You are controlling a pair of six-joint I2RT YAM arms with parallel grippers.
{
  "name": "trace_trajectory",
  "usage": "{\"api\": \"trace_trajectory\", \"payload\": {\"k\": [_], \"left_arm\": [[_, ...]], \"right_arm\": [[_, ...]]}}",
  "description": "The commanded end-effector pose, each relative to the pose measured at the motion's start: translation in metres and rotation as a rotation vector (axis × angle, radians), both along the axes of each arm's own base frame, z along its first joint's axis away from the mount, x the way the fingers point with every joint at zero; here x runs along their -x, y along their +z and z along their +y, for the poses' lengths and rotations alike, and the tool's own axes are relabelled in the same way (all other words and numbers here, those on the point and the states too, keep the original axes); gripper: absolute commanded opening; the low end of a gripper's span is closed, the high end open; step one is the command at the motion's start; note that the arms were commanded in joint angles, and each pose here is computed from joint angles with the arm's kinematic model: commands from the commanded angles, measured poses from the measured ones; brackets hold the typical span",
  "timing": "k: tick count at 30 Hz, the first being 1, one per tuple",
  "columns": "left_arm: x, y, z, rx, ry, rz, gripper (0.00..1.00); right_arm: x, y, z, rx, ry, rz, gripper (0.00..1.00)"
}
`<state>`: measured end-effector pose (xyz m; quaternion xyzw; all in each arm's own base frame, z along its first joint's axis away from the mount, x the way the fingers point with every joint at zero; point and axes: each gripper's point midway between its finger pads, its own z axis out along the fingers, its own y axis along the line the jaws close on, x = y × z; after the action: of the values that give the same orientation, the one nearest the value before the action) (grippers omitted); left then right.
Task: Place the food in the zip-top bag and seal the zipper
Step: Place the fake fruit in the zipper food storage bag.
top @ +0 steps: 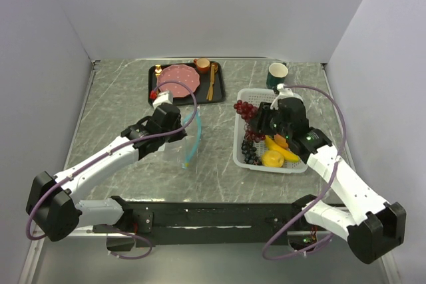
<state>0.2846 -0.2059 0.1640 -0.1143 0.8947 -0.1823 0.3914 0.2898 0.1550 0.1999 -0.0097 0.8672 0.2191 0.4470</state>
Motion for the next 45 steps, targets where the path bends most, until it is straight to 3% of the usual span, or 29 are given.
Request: {"api": "trace_trajectory", "payload": {"k": [1,16,27,45], "left_arm": [[-0.01,0.024,-0.008,0.048,0.001,-0.051,0.01],[-0.012,0.034,-0.004,0.067,0.038,-0.076,0.01],[-0.009,0.035,-0.016,0.108,-0.024,-0.076,0.01],[0.007,0.04,-0.025,0.153,-0.127,-0.094,0.01]], "right_arm": [[0.008,0.052,0.035,-0.125,0.174,-0.136,0.38],[0.033,0.028,0.112,-0.158,0.407,-0.042,0.4],[0.034,0.01,0.152,-0.217,0.516,0.044,0.4],[-0.01,-0.004,0.19,-0.352,0.399,0.129,0.4]]}}
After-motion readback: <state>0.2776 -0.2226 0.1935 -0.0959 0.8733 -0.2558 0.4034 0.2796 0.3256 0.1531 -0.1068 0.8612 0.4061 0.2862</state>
